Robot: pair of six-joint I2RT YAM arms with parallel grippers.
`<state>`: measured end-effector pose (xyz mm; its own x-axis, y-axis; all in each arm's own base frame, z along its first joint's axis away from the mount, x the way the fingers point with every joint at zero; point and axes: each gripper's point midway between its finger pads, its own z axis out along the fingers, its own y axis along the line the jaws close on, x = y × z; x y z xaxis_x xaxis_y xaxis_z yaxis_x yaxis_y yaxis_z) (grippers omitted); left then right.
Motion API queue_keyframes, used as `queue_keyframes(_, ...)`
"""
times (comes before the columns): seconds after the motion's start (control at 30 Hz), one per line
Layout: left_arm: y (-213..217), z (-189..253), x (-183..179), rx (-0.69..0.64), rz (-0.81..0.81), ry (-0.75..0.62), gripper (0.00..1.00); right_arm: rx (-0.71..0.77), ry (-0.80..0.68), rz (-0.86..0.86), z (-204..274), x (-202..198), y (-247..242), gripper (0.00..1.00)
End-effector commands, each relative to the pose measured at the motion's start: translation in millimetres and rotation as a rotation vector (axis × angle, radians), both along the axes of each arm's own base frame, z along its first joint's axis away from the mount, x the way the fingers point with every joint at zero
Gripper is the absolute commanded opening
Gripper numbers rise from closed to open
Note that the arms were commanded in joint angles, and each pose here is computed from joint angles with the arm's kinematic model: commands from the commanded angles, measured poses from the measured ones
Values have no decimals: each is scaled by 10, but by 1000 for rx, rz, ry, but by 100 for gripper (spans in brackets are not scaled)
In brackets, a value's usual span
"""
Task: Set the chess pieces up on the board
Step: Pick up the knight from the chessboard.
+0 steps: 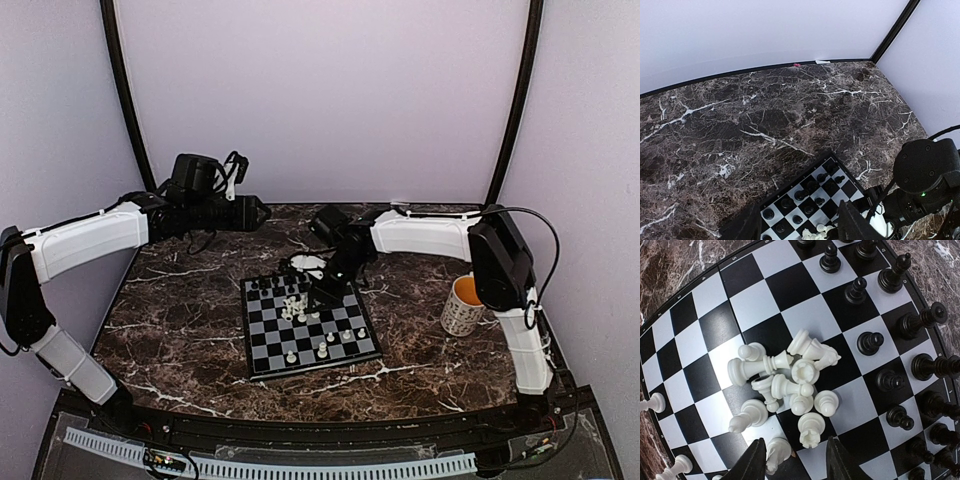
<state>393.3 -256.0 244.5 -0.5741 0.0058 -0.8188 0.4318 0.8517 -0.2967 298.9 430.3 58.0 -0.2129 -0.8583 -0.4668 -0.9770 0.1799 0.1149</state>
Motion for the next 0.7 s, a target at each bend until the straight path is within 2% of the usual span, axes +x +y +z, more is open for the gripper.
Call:
queue_keyframes(0.0, 20, 64, 22, -9, 4, 4, 55, -16, -11, -20, 5, -3, -38, 43)
queue_keyframes(0.17, 18, 59, 20, -8, 2, 6, 55, -26, -27, -35, 23, 11, -83, 44)
queue_keyframes(0.23, 21, 56, 22, -8, 3, 8, 54, -31, -19, -35, 19, -3, -99, 41)
queue_keyframes(0.57, 13, 36, 26, -9, 0, 14, 55, -7, -15, -30, 152, -29, -103, 5)
queue_keyframes(0.67, 5, 24, 26, -8, -3, 18, 55, -5, -30, -22, 258, -36, -133, 0)
